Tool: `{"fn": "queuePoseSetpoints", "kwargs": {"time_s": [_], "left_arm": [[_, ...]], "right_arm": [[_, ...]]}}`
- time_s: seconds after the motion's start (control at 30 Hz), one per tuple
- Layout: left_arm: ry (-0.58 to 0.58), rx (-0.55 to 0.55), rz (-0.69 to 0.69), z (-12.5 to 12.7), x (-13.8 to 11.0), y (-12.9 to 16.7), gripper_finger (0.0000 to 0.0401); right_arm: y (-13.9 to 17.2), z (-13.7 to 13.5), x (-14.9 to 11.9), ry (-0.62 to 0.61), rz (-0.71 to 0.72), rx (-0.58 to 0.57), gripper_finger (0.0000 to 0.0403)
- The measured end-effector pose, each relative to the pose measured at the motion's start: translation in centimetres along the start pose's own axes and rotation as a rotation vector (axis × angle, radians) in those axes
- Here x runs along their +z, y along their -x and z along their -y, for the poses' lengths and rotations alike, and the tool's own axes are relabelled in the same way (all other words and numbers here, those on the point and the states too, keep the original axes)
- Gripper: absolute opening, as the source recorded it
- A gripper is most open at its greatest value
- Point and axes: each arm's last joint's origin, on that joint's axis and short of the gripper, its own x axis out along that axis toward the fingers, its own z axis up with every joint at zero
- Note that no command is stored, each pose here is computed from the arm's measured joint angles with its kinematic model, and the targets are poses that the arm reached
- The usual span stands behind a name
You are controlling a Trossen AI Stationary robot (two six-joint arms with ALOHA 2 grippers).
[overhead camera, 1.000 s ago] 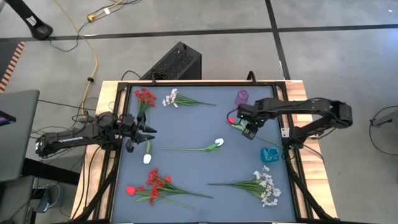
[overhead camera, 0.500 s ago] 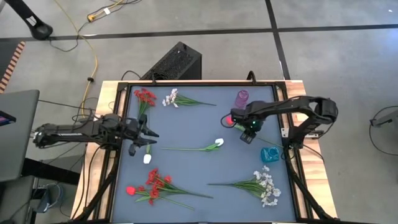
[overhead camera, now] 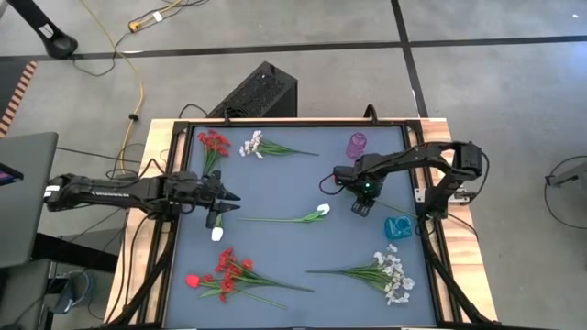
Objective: Sort flowers into vase by color
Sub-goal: Put the top red tulip into the purple vase
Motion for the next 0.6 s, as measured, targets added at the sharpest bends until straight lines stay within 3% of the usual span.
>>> {"fn": "queuePoseSetpoints", "kwargs": {"time_s": [0.27, 0.4, 0.6], "left_arm": [[-0.001, 0.061, 0.009, -0.2, 0.1, -0.5, 0.0119], [0.0, 0.066, -0.013, 0.0, 0.8, -0.1, 0.0119], [-0.044, 0.095, -0.026, 0.1, 1.6, 0.2, 0.0119]], "right_arm": [[0.0, -0.5, 0.2, 0.016, 0.044, 0.023, 0.0018], [0.8, -0.7, -0.1, 0.028, 0.108, 0.032, 0.0026], [3.7, -1.1, -0.1, 0.067, 0.332, 0.06, 0.0015]]}}
